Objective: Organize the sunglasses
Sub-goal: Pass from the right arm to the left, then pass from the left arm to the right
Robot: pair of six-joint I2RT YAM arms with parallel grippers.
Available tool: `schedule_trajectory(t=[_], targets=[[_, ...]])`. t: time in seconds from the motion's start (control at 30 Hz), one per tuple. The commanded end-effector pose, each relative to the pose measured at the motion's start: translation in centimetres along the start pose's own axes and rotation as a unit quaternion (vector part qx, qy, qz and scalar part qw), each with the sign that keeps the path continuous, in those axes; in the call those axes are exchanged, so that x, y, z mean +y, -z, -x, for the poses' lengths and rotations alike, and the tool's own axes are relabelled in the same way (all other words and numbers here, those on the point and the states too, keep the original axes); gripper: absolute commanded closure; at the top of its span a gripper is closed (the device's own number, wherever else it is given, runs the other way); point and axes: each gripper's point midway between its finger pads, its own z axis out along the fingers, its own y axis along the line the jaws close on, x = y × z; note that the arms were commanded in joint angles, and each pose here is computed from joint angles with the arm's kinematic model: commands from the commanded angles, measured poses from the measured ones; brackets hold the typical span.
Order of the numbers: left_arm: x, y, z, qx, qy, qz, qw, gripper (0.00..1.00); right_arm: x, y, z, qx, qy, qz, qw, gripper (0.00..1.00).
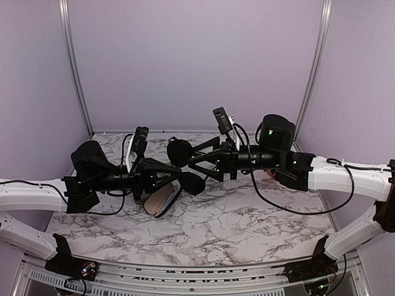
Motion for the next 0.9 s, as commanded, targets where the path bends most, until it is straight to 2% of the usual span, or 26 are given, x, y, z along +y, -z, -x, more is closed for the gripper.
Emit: schedule_trajectory(t=[0.0, 0.17, 0.33, 0.6, 0.67, 0.87], targets=[[-0.2, 0.3, 1.0, -0.018, -0.027, 0.005, 0.999, 1.0, -4.3, 4.7, -0.1, 0.012, -0.032, -0.149, 0.988, 0.25], [0.4, 0.0, 0.2, -0.003, -0.027, 0.011, 1.0, 1.0, -3.2, 8.8, -0.5, -0.015, -0.027, -0.182, 0.983, 0.11], [0.5, -0.5, 0.5, -0.001, -0.032, 0.008, 0.999, 1.0, -2.6, 10.2, -2.6, -0.017, -0.06, -0.182, 0.981, 0.1], [0.0, -1.3, 2.1, -0.009, -0.031, -0.011, 0.999, 1.0, -1.3, 8.6, -4.7, -0.024, -0.121, -0.095, 0.988, 0.08], [-0.2, -1.4, 2.2, -0.009, -0.028, -0.015, 0.999, 1.0, -1.1, 7.7, -5.0, -0.01, -0.133, -0.072, 0.988, 0.01], [-0.2, -1.4, 1.9, -0.005, -0.021, -0.019, 1.0, 1.0, -1.3, 6.3, -3.5, -0.021, -0.121, -0.045, 0.991, 0.0]])
